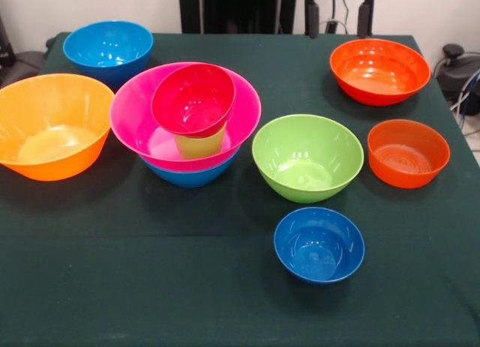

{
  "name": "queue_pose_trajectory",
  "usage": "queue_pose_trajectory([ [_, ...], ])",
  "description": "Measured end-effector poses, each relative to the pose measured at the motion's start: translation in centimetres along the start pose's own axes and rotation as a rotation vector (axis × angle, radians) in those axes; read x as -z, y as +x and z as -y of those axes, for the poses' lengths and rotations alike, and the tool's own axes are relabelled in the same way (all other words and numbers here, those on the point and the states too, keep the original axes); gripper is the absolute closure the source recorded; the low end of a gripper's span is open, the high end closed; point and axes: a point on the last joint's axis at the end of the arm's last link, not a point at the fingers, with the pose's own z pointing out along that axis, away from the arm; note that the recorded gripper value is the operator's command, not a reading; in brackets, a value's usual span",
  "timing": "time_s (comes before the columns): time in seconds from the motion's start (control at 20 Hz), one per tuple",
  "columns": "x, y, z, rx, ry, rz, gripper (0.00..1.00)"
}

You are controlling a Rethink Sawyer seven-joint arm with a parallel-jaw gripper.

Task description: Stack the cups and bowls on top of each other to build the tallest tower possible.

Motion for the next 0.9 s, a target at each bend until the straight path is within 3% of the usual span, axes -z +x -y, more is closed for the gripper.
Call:
queue_pose_trajectory([
  [0.5,-3.2,2.7,0.5,-0.017,-0.005,-0.042,0.0],
  [0.9,-7.0,6.4,1.7,-0.045,-0.016,-0.078,0.0],
])
